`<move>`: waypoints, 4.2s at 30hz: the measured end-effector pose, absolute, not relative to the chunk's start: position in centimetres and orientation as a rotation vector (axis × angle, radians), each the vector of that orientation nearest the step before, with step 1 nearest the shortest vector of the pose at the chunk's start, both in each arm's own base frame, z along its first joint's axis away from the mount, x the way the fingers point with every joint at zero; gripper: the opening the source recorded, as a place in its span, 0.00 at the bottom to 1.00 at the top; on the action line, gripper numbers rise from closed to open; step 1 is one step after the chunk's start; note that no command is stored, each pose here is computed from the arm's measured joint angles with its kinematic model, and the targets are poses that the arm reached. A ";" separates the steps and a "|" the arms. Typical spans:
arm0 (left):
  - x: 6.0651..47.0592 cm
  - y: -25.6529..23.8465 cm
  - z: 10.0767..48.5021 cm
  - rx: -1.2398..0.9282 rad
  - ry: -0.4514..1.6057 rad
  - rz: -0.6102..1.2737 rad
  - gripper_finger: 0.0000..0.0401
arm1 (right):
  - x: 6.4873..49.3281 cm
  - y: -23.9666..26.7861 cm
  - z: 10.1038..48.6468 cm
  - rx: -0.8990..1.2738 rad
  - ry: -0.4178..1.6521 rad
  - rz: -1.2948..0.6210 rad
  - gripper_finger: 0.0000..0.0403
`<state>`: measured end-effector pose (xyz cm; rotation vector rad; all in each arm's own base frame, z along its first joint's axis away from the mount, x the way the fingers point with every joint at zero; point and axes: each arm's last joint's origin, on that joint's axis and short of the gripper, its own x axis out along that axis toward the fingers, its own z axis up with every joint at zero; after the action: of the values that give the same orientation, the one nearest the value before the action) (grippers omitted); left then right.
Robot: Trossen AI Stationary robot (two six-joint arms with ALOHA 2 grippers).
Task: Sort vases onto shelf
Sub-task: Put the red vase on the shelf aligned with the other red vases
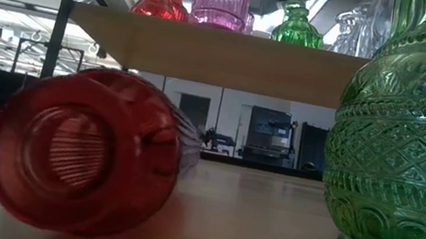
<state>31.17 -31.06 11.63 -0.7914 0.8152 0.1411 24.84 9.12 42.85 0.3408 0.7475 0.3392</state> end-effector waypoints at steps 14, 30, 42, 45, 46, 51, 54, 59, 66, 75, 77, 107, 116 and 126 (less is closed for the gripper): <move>29.6 -29.9 15.5 -0.759 0.625 0.314 0.49 | 25.3 9.4 42.1 0.335 0.800 0.360 0.10; 32.5 -27.5 15.3 -0.786 0.768 0.258 0.48 | 24.2 9.2 41.1 0.292 0.952 0.392 0.10; 33.0 -26.3 15.1 -1.175 0.714 0.490 0.48 | 24.2 9.2 41.1 0.276 0.947 0.401 0.10; 33.5 -26.0 15.2 -1.230 0.698 0.496 0.48 | 24.2 9.2 41.2 0.276 0.946 0.401 0.10; 33.6 -26.0 15.3 -1.224 0.718 0.460 0.48 | 24.2 9.2 41.2 0.276 0.946 0.401 0.10; 33.7 -26.1 18.1 -1.087 0.748 0.240 0.48 | 24.2 9.2 41.2 0.277 0.945 0.401 0.10; 32.7 -25.6 21.3 -0.917 0.703 0.153 0.47 | 24.3 9.2 41.2 0.279 0.941 0.402 0.10; 31.1 -23.8 26.1 -0.365 0.654 -0.079 0.44 | 24.5 9.3 41.4 0.282 0.912 0.409 0.10; 32.4 -20.6 27.3 0.184 0.634 -0.386 0.43 | 24.9 9.4 41.8 0.336 0.858 0.404 0.10; 33.3 -16.4 25.2 0.439 0.819 -0.565 0.43 | 25.0 9.3 41.9 0.397 0.856 0.334 0.10; 33.7 -16.4 24.5 0.461 0.832 -0.604 0.44 | 25.0 9.3 41.9 0.391 0.851 0.322 0.10; 36.2 -18.3 17.2 0.906 0.794 -0.807 0.77 | 25.1 9.1 41.8 0.393 0.841 0.266 0.10; 36.4 -18.9 15.2 1.052 0.847 -0.726 0.77 | 25.1 9.2 41.8 0.392 0.841 0.267 0.10; 37.4 -18.8 15.4 0.960 0.935 -0.720 0.71 | 25.1 9.2 41.8 0.391 0.840 0.266 0.10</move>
<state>37.36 -18.81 15.43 0.9602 0.9349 -0.7199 25.09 9.16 41.84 0.3907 0.8398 0.2656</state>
